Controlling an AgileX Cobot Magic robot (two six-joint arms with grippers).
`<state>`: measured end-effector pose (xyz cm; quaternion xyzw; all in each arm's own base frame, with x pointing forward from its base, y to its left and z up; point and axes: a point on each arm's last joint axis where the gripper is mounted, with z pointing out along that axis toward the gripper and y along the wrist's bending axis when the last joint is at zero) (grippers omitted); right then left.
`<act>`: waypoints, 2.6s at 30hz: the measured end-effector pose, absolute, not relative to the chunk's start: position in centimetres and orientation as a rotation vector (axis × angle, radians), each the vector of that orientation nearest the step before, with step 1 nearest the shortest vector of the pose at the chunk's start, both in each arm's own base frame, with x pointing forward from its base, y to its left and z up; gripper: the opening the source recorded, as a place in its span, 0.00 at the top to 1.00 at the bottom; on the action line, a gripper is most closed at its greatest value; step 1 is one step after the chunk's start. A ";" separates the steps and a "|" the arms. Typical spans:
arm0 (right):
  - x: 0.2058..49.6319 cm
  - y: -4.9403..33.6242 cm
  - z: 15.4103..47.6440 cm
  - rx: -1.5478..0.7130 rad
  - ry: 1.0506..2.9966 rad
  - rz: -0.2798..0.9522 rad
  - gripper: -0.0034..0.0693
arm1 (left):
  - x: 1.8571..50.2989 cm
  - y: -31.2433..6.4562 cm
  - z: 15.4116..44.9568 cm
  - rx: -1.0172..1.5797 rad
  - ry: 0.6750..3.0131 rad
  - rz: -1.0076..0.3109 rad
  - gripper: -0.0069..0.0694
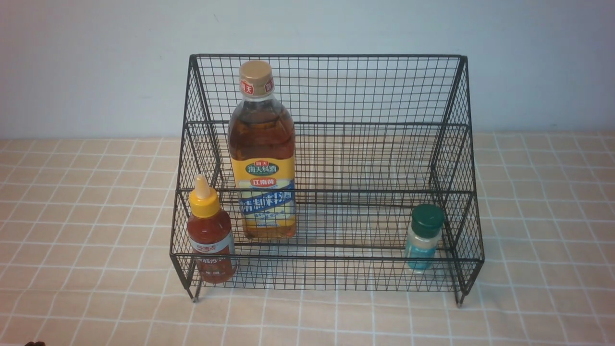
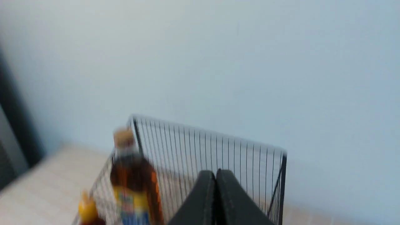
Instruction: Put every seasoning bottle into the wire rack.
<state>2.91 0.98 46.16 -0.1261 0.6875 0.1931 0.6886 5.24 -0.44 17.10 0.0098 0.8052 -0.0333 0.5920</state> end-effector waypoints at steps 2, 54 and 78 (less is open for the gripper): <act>0.6 -0.3 44.4 -0.258 1.398 0.463 0.97 | 5.2 -0.4 17.1 0.023 1.873 -0.077 0.92; 5.4 -0.6 18.2 0.133 1.758 -0.022 0.97 | 5.2 -0.5 17.1 0.021 1.876 -0.080 0.92; 5.4 -0.6 18.2 0.133 1.758 -0.022 0.97 | 5.2 -0.5 17.1 0.021 1.876 -0.080 0.92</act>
